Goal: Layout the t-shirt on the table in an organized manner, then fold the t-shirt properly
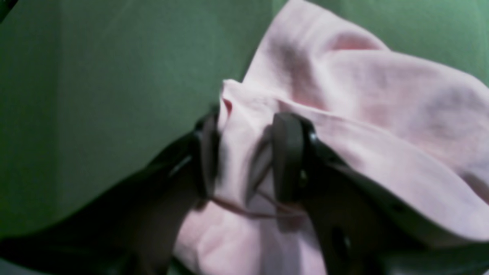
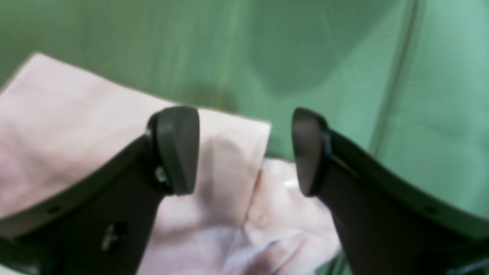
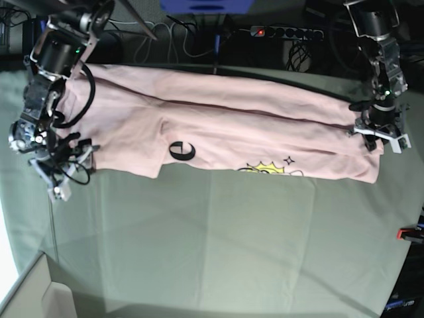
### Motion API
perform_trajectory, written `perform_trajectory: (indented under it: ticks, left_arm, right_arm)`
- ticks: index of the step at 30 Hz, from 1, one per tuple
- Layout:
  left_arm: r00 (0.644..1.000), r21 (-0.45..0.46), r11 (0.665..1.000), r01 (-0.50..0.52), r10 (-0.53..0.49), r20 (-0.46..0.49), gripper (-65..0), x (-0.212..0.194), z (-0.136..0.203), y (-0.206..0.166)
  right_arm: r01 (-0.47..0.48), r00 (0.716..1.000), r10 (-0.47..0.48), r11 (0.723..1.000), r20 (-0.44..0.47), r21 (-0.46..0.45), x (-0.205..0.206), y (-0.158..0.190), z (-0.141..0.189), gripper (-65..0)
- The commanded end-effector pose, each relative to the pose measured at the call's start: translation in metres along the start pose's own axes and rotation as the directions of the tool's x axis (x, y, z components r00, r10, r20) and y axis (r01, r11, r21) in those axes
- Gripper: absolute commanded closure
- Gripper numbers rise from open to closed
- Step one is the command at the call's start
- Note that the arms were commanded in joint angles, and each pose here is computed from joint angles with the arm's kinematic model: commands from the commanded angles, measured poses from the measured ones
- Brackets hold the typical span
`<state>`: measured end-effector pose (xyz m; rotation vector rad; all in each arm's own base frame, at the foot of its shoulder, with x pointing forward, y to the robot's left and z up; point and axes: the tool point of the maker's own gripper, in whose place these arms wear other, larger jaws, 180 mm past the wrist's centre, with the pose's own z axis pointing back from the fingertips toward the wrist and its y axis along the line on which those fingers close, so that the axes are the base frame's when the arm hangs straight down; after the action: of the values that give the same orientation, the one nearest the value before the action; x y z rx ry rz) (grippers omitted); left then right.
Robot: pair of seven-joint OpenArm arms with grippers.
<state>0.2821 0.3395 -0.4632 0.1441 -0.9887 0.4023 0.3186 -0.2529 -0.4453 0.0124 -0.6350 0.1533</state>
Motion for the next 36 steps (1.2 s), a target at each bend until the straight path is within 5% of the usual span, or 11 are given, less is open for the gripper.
perform_trajectory:
  ticks: [1, 7, 14, 24, 36]
  left_arm:
    - [0.999, -0.003, 1.0, 0.008, -0.008, 0.045, -23.0, 0.018, -0.002, 0.002]
    - [0.999, -0.001, 1.0, 0.007, -0.007, 0.046, -23.0, 0.018, -0.002, 0.002]
    - [0.999, -0.001, 1.0, 0.007, -0.007, 0.046, -23.0, 0.018, -0.002, 0.002]
    - [0.999, -0.001, 1.0, 0.007, -0.007, 0.046, -23.0, 0.018, -0.002, 0.002]
    - [0.999, -0.001, 1.0, 0.007, -0.007, 0.046, -23.0, 0.018, -0.002, 0.002]
  right_arm:
    - [0.0, 1.0, 0.001, 1.0, 0.031, -0.011, 0.013, -0.009, 0.001, -38.5]
    - [0.031, 0.999, -0.03, 0.999, -0.025, 0.021, -0.006, -0.007, -0.011, -34.0]
    - [0.034, 0.999, -0.034, 0.999, 0.024, 0.02, 0.003, -0.007, -0.011, 0.0]
    - [-0.066, 0.985, 0.081, 0.992, 0.151, -0.104, 0.026, -0.008, 0.044, 0.0]
    - [-0.08, 0.991, 0.089, 0.992, 0.096, -0.096, -0.023, 0.015, 0.063, 0.0]
